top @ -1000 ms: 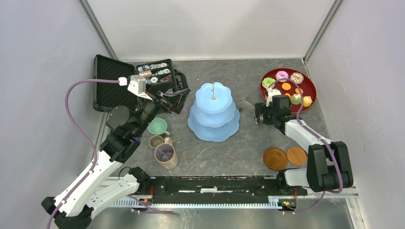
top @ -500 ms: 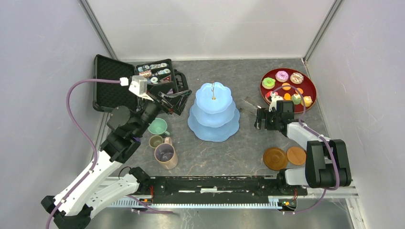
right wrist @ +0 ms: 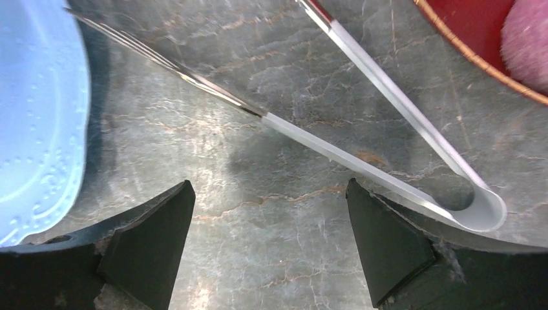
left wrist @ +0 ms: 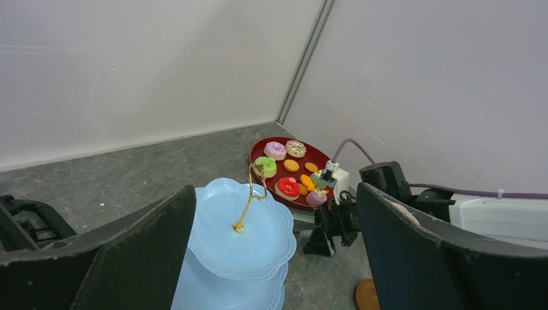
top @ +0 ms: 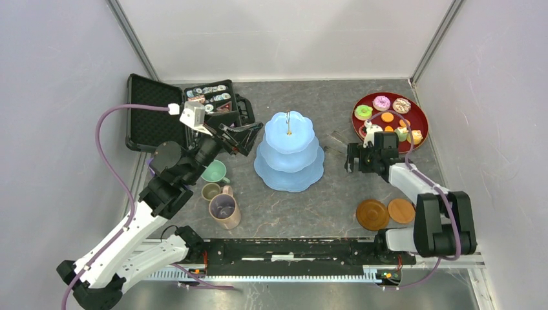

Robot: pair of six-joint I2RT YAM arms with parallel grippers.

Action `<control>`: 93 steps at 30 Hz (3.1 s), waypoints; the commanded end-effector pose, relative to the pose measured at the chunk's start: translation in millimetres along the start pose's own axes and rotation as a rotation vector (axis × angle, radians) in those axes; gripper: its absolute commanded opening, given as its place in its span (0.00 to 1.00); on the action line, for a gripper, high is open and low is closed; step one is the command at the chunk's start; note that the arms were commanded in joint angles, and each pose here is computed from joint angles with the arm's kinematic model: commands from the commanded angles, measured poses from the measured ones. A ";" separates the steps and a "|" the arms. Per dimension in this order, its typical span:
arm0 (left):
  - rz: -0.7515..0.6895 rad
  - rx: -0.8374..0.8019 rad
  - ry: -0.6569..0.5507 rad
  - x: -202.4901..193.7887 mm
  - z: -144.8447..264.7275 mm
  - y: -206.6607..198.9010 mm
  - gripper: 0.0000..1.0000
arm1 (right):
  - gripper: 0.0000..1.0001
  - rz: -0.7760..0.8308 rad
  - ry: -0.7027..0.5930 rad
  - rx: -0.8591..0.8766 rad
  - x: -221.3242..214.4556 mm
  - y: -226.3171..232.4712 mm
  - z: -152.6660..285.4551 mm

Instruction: Serve the afternoon tea

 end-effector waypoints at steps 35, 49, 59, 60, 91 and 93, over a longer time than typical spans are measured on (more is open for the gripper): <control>-0.040 -0.049 -0.034 9.4 10.3 -17.0 1.00 | 0.94 -0.038 -0.103 0.279 11.2 95.2 16.8; -0.018 -0.072 -0.017 4.7 9.3 -22.7 1.00 | 0.98 0.114 -0.145 -0.049 10.1 43.2 39.8; -0.019 -0.086 -0.016 4.7 9.8 -24.8 1.00 | 0.98 0.269 -0.185 0.005 10.1 46.9 9.7; -0.017 -0.087 -0.019 5.4 10.5 -25.3 1.00 | 0.98 0.275 -0.203 0.011 12.0 48.6 9.3; -0.041 -0.120 -0.001 -0.9 16.5 -41.1 1.00 | 0.68 -0.324 -0.279 -0.397 -10.1 42.5 -6.5; -0.041 -0.122 0.000 -1.0 16.7 -41.4 1.00 | 0.66 -0.321 -0.294 -0.395 -3.0 45.8 -7.7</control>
Point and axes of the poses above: each gripper's point midway between its finger pads, its own z axis back along the fingers, its own y axis along the line the jaws close on, x = y × z, the point moved 2 cm from there along z, back along the fingers, and after that the axes turned 9 degrees about z, right-handed, at the moved point
